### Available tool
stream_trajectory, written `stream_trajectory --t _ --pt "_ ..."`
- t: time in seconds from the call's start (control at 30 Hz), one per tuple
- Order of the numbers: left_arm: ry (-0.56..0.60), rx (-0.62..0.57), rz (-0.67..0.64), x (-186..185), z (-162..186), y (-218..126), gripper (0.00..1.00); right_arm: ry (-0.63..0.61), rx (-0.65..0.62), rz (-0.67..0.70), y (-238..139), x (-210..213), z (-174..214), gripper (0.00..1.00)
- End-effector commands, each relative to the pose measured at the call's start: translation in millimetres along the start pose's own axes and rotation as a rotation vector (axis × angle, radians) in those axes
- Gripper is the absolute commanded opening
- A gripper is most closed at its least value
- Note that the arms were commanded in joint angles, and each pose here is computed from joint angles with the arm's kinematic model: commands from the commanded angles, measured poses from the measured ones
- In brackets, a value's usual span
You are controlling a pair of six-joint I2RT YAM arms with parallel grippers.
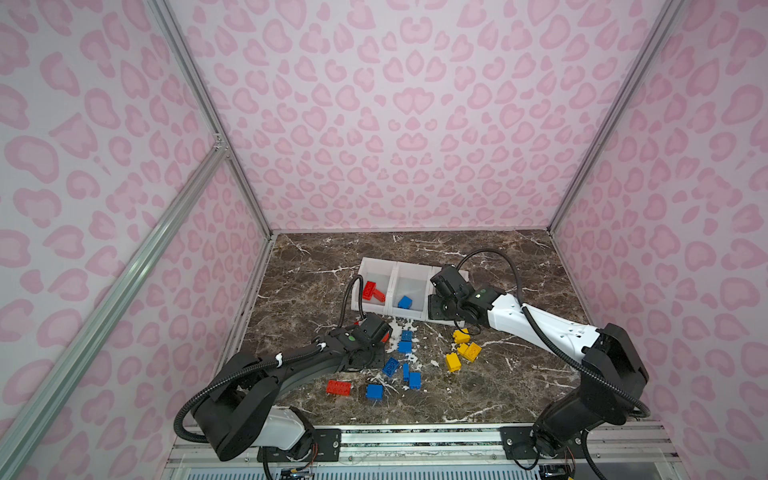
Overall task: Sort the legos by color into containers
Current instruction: 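Grasp another red brick with the left gripper while the right gripper lowers onto yellow bricks, then carry the red brick into the red compartment and release it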
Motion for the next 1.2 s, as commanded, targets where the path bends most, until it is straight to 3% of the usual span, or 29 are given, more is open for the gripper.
stream_trajectory --t 0.0,0.27,0.5,0.67,0.87,1.0,1.17 --pt "0.007 -0.063 0.009 -4.4 -12.8 -13.7 0.24 0.013 -0.014 0.006 -1.5 -2.0 -0.7 0.65" --pt "0.058 -0.280 0.029 -17.3 -101.4 -65.0 0.24 0.026 -0.040 0.005 -16.4 -7.7 -0.6 0.64" --pt "0.012 -0.296 0.041 -13.4 -182.8 -45.5 0.24 0.048 -0.055 0.018 -29.8 -19.0 7.8 0.64" --pt "0.011 -0.285 0.036 -18.1 -221.2 -24.2 0.25 0.071 -0.057 0.031 -35.4 -30.5 19.6 0.64" --pt "0.010 -0.259 0.047 -20.1 -232.8 3.7 0.28 0.077 -0.052 0.050 -39.7 -38.1 26.4 0.64" --pt "-0.013 -0.258 0.047 -17.0 -232.0 6.4 0.48 0.078 -0.059 0.053 -42.3 -38.7 25.3 0.65" --pt "-0.015 -0.287 0.071 -18.2 -232.3 -2.7 0.55 0.082 -0.056 0.049 -42.0 -37.5 24.5 0.65"
Point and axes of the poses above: each gripper's point midway between its finger pads, its own y axis out along the fingers, its own x axis along the line the jaws close on, z = x × y, the point moved 6 cm from there along -y, back along the fingers, and after that the axes turned 2 degrees about -y, right-handed, at the moved point
